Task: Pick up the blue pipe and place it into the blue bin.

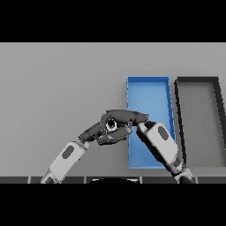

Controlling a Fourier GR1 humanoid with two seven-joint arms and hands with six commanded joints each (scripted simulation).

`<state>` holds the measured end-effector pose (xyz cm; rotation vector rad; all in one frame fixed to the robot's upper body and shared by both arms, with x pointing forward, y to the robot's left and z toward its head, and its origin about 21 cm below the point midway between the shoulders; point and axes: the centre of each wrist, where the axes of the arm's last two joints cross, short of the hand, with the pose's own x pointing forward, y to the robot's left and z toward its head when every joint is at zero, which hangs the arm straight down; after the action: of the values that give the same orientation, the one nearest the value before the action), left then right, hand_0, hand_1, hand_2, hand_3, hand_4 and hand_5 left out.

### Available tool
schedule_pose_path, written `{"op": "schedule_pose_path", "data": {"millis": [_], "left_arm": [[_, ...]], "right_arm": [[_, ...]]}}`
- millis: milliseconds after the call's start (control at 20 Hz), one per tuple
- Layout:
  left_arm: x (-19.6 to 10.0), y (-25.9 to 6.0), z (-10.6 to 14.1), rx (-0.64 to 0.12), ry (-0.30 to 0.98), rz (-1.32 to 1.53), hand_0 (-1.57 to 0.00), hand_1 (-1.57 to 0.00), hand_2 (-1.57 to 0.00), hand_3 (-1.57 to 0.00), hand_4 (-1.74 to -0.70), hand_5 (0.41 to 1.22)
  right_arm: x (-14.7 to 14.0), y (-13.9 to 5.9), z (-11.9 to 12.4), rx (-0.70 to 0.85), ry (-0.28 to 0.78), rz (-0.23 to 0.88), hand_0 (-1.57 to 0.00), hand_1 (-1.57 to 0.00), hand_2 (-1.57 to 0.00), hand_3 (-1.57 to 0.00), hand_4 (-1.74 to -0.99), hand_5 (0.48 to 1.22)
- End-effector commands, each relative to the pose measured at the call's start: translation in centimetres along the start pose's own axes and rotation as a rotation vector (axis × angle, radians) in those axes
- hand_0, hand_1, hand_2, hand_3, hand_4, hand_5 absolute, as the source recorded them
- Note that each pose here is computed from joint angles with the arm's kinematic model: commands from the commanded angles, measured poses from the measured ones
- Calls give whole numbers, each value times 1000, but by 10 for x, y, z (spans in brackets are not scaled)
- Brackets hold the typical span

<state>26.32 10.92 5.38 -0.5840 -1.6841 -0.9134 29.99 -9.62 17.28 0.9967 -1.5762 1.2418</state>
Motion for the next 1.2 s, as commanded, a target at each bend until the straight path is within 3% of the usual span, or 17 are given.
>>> {"op": "schedule_pose_path", "data": {"millis": [0,50,200,300,450,600,800,950,1150], "left_arm": [[0,3,-1,-13,5,-19,-668,-634,-608,-616,-1226,1221],[1,3,-3,-20,-4,-47,-535,-507,-486,-492,-1144,1221],[-2,5,-2,-13,14,-109,-273,-259,-248,-252,-955,972],[-3,7,-2,5,27,-103,-175,-165,-159,-161,-899,836],[-5,3,-4,14,56,-52,-89,-84,-81,-82,-871,697],[-8,4,2,47,108,-13,-45,-43,-41,-41,-889,639],[-9,0,0,46,161,9,-18,-17,-16,-16,-909,564],[-9,-2,2,42,165,19,-9,-8,-8,-8,-922,515],[-8,-2,8,41,168,16,-3,-3,-3,-3,-927,493]], "right_arm": [[0,-3,0,-10,0,-4,-1558,-1558,-1559,-1555,-1485,1205],[3,-4,-2,-15,15,-1,-1561,-1561,-1561,-1559,-1486,1208],[-1,-1,-1,-26,2,0,-1566,-1566,-1566,-1565,-1488,1214],[-1,-1,1,-31,-16,-5,-1568,-1568,-1568,-1567,-1488,1217],[1,-1,1,-45,-5,12,-1569,-1569,-1569,-1569,-1487,1219],[-2,-2,4,-53,-26,-5,-1570,-1570,-1570,-1570,-1488,1220],[5,-10,-4,-40,-44,-198,-1571,-1571,-1571,-1571,-1490,1221],[35,-25,0,-68,-90,-292,-1571,-1571,-1571,-1571,-1490,1221],[89,-54,-6,-70,-173,-220,-1571,-1571,-1571,-1571,-1494,1221]]}}
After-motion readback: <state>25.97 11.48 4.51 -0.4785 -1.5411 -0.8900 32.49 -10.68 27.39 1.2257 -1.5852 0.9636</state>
